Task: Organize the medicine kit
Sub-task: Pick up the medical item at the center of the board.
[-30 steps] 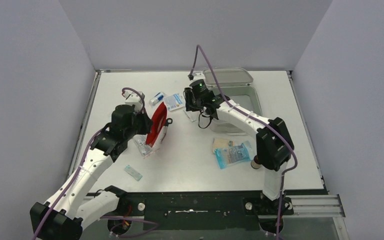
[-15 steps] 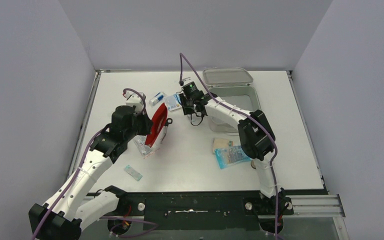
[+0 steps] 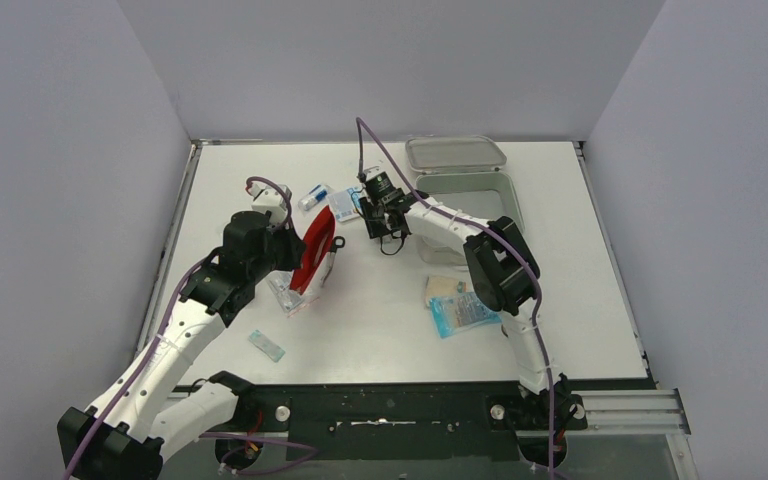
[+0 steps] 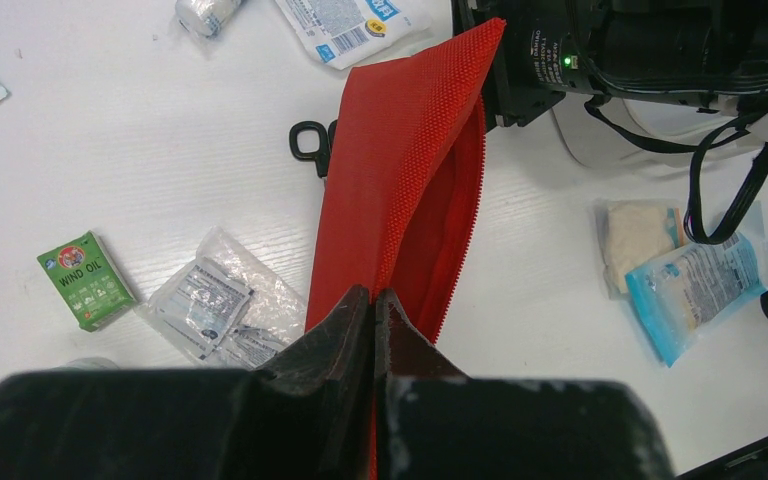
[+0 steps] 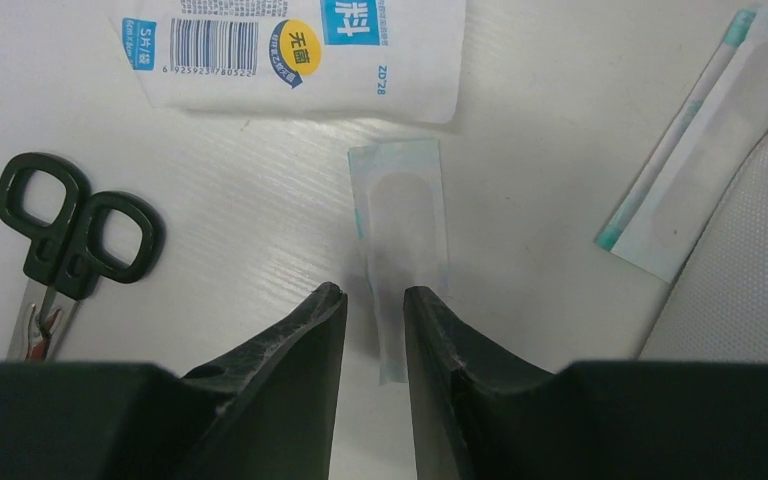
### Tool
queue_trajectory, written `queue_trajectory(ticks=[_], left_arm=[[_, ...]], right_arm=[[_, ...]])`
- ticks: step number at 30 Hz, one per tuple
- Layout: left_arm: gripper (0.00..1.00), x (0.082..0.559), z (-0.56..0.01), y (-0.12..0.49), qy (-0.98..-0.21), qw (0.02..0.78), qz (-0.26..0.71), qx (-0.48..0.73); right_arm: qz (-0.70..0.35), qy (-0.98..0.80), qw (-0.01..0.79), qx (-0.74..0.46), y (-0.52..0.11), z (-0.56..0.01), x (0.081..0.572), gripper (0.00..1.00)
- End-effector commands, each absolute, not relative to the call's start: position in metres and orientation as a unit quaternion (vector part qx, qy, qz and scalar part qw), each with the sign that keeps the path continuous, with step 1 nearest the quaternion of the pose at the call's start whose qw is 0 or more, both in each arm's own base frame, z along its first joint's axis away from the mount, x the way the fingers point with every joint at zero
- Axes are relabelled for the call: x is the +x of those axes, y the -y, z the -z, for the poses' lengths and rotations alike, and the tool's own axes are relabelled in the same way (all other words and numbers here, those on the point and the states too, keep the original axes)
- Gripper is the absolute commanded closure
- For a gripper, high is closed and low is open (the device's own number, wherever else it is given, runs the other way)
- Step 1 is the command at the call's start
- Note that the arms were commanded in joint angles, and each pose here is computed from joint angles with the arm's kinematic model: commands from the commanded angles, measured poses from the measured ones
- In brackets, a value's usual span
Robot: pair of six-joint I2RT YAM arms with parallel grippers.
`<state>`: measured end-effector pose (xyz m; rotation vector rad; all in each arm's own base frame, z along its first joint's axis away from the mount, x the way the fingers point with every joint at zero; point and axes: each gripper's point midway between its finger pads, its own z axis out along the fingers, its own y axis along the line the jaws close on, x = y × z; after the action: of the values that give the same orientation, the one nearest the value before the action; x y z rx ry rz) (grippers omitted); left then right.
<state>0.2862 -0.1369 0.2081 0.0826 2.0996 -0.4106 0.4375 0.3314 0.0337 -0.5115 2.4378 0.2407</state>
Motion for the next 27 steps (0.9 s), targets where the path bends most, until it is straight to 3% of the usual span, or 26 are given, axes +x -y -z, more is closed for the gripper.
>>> queue_trajectory(ticks=[1, 12, 20, 27], left_arm=[[1.0, 0.289, -0.219, 0.138, -0.849, 0.498, 0.172, 0.041], [1.0, 0.286, -0.223, 0.139, -0.845, 0.503, 0.178, 0.042], [1.0, 0.286, -0.224, 0.139, -0.843, 0.505, 0.18, 0.042], [1.0, 0.287, -0.22, 0.139, -0.845, 0.502, 0.18, 0.038]], right_arm=[[-0.093, -0.918, 0.335, -0.192, -0.333, -0.039, 0.447, 0.72], [-0.06, -0.923, 0.331, -0.185, -0.319, -0.023, 0.444, 0.77], [-0.082, -0.917, 0.349, -0.176, -0.318, -0.037, 0.439, 1.0], [-0.139, -0.91, 0.357, -0.156, -0.324, -0.069, 0.424, 1.0]])
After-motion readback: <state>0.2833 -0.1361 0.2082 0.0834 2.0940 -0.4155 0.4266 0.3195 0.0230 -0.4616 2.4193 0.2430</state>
